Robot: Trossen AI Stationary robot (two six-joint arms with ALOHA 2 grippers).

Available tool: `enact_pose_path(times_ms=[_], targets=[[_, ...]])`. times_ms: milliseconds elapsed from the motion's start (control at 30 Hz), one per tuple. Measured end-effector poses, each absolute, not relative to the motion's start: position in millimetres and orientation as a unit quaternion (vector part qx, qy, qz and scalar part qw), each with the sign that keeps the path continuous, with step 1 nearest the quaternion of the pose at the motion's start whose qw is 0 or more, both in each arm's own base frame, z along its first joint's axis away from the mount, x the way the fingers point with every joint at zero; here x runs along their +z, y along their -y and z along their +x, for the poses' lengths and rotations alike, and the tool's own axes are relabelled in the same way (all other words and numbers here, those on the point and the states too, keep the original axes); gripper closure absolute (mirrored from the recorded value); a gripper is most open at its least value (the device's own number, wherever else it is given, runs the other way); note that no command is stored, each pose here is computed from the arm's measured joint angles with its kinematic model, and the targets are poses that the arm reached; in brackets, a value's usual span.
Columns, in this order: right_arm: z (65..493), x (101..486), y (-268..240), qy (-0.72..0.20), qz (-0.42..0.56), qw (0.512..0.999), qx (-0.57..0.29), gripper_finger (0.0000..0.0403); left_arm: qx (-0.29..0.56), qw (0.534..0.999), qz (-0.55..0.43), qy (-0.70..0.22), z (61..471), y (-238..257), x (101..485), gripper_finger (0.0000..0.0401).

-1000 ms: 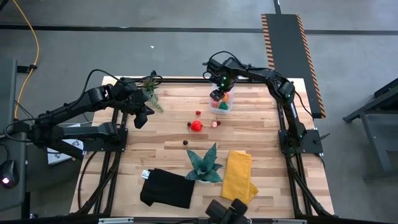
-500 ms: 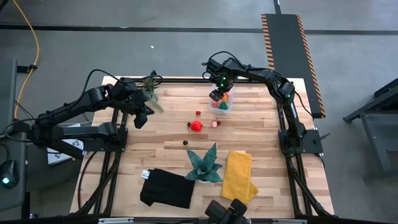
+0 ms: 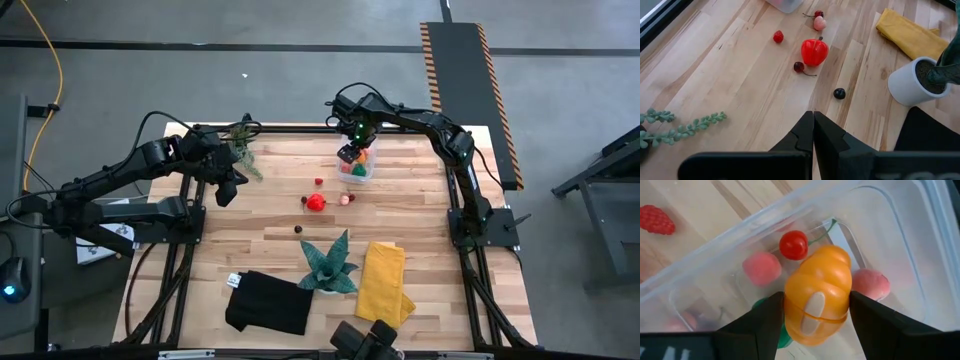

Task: Pick and placing Produce into tupperware
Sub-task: Put the croissant into the transparent container, then put the apricot into the transparent container

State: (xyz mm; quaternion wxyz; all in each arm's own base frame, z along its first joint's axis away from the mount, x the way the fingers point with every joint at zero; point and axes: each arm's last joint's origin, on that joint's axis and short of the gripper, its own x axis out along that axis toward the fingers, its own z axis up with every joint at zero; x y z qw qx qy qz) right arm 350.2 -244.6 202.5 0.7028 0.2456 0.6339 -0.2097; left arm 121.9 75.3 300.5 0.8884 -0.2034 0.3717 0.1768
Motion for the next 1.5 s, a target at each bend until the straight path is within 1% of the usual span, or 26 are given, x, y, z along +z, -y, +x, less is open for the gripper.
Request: enact_pose_path(times_ms=[333, 833, 1167, 1500], targets=[[349.8, 202.5, 245.1, -0.633, 0.248, 0.703, -0.209, 0.0145, 0.177, 0.888, -0.203, -0.372, 121.9, -75.3, 300.5, 0.04], [347.9, 206.4, 243.9, -0.643, 0.245, 0.695, -0.208, 0.0144, 0.177, 0.888, -0.203, -0.372, 121.9, -75.3, 300.5, 0.04], [351.3, 242.9, 246.5, -0.63, 0.233, 0.711, -0.206, 0.0144, 0.177, 0.888, -0.203, -0.372, 121.9, -75.2, 300.5, 0.04], [348.5, 292.9, 243.9, -0.614, 0.224, 0.731, -0.196, 0.0144, 0.177, 0.888, -0.204, -0.372, 121.9, -75.3, 300.5, 0.04]])
